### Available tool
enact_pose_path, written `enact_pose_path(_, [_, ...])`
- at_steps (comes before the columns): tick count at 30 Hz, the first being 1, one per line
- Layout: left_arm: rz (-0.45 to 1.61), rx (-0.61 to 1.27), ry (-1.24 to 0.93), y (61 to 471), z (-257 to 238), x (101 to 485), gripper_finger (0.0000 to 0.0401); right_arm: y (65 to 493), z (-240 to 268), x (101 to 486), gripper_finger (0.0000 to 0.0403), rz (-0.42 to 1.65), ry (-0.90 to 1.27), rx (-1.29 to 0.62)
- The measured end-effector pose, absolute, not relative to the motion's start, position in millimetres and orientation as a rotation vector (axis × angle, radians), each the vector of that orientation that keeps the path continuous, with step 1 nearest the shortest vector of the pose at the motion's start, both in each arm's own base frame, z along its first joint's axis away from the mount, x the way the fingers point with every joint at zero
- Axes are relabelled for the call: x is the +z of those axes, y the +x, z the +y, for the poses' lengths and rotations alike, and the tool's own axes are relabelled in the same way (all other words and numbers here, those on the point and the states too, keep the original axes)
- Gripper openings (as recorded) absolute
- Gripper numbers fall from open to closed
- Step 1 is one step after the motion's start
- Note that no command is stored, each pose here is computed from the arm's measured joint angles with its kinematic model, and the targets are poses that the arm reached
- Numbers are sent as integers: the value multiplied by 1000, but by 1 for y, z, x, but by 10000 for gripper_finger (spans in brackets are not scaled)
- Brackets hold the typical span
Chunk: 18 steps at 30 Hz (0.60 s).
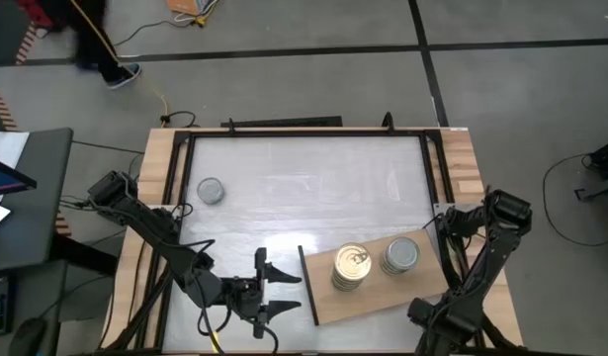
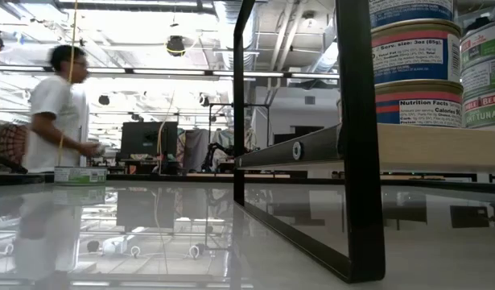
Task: Stack canned seafood by type on shelf
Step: Stack the green tuna can on top of the green tuna can on the shelf
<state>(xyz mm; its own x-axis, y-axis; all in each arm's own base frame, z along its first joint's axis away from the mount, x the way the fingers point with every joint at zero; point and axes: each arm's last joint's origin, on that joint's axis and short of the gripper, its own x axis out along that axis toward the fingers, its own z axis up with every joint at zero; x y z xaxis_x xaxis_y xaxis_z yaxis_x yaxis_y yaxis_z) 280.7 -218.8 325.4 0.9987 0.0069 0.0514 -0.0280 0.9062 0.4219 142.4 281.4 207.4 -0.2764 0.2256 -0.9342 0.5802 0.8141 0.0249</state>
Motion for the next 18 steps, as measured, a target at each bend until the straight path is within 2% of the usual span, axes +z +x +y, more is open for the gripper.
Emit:
enact_pose_path(6, [-56, 29, 446, 281, -218, 327, 228, 139, 273, 237, 160, 1783, 649, -283])
enact_pose_path(18, [-25, 36, 483, 281, -218, 323, 228, 126, 218, 315, 164, 1252, 686, -86])
